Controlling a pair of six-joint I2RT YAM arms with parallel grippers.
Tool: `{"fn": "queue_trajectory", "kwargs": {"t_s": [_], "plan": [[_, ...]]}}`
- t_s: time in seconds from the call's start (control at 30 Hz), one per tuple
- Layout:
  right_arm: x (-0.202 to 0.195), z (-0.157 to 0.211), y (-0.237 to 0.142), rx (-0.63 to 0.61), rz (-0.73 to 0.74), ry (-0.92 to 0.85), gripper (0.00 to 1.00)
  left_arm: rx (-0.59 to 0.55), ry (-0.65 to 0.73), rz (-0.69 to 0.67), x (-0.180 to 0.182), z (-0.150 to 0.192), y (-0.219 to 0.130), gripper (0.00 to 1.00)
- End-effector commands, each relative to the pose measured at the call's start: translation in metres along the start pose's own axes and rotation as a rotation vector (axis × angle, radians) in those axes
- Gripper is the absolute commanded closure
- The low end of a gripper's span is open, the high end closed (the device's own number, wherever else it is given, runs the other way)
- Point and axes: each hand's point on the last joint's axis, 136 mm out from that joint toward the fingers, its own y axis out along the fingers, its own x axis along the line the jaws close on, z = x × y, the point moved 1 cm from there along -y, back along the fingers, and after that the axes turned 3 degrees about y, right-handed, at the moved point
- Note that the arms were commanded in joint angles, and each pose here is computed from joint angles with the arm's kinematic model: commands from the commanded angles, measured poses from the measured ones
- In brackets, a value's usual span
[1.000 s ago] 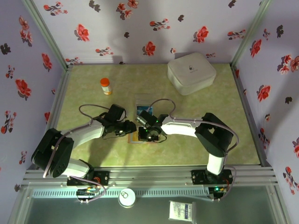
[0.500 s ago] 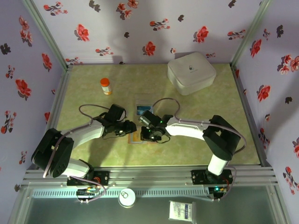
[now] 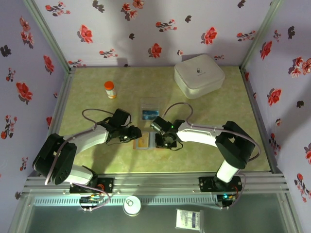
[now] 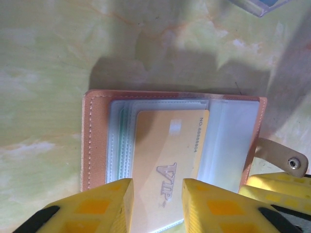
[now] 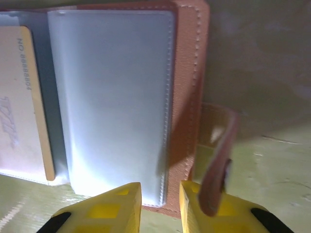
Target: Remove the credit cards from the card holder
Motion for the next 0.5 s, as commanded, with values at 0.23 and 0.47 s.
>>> {"fn": "queue_trajectory", "kwargs": {"t_s": [0.23, 0.47], "plan": [[0.000, -0.014, -0.035, -0.067, 0.014, -0.034, 0.71, -0.004, 0.028, -0.071, 0.010, -0.003, -0.004, 0.71], [0.035, -0.025, -0.045, -0.087, -0.115, -0.051, 0.72, 0.005, 0.029, -0.088, 0.017, 0.002, -0.003, 0.79]]}}
